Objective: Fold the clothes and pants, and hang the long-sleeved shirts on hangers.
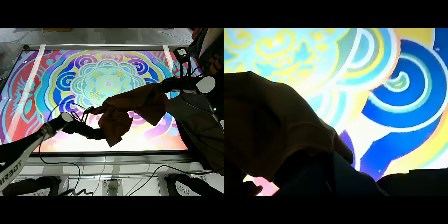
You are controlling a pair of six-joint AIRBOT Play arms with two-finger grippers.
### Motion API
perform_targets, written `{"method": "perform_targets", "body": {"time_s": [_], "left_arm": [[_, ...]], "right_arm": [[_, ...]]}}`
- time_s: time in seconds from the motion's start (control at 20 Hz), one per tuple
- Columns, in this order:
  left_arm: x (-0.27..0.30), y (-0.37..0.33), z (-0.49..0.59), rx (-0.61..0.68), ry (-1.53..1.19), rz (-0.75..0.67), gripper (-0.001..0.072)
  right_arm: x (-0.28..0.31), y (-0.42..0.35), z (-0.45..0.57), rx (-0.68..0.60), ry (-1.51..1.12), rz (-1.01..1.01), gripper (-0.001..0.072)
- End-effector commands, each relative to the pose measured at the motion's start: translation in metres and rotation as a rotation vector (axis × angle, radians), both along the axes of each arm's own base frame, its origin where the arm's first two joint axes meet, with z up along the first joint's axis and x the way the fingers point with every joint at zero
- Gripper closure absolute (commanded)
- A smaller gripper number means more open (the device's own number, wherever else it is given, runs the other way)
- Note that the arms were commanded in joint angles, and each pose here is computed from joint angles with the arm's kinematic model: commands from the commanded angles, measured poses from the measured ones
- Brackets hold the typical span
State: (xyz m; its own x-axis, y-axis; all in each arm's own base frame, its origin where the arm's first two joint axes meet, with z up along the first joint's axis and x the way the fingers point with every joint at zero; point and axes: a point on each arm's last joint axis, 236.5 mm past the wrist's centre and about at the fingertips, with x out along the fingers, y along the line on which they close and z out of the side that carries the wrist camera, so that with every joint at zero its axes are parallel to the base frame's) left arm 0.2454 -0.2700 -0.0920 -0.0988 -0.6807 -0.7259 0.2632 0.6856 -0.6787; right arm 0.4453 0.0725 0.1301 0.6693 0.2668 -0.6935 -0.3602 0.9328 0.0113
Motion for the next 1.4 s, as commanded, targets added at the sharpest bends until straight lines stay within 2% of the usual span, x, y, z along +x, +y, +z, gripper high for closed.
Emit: {"method": "perform_targets", "body": {"time_s": [0.0, 0.05, 0.15, 0.2, 0.25, 0.5, 0.6, 0.75, 0.9, 1.05, 1.15, 1.35], "left_arm": [[0.001, -0.026, -0.021, 0.000, -0.001, 0.069, 0.0288], [0.002, -0.029, -0.021, -0.005, -0.002, 0.081, 0.0431], [0.008, -0.033, -0.016, -0.020, -0.011, 0.098, 0.0571], [0.012, -0.035, -0.013, -0.025, -0.024, 0.096, 0.0667], [0.017, -0.038, -0.009, -0.032, -0.037, 0.096, 0.0694], [0.050, -0.036, 0.025, -0.050, -0.152, 0.070, 0.0696], [0.067, -0.010, 0.044, 0.005, -0.245, 0.012, 0.0696], [0.106, 0.055, 0.103, 0.083, -0.365, 0.078, 0.0696], [0.144, 0.139, 0.198, 0.148, -0.625, 0.257, 0.0696], [0.157, 0.238, 0.297, 0.280, -0.933, 0.505, 0.0696], [0.146, 0.293, 0.357, 0.358, -1.120, 0.686, 0.0695], [0.105, 0.351, 0.446, 0.459, -1.396, 0.926, 0.0696]], "right_arm": [[-0.001, 0.000, 0.000, 0.004, 0.004, -0.001, 0.0700], [-0.001, 0.000, 0.000, 0.004, 0.004, -0.001, 0.0699], [-0.001, 0.000, 0.000, 0.004, 0.004, -0.001, 0.0699], [-0.001, 0.000, 0.000, 0.004, 0.004, -0.002, 0.0699], [-0.001, 0.000, 0.000, 0.004, 0.004, -0.002, 0.0699], [-0.002, 0.000, 0.009, 0.007, -0.017, -0.002, 0.0699], [-0.001, 0.000, 0.024, 0.009, -0.055, -0.004, 0.0699], [0.000, 0.002, 0.067, 0.021, -0.149, -0.003, 0.0699], [-0.004, 0.002, 0.113, 0.033, -0.245, -0.009, 0.0699], [-0.015, 0.007, 0.153, 0.082, -0.321, -0.007, 0.0699], [-0.027, 0.012, 0.174, 0.111, -0.365, 0.002, 0.0700], [-0.063, 0.013, 0.210, 0.111, -0.439, 0.018, 0.0699]]}}
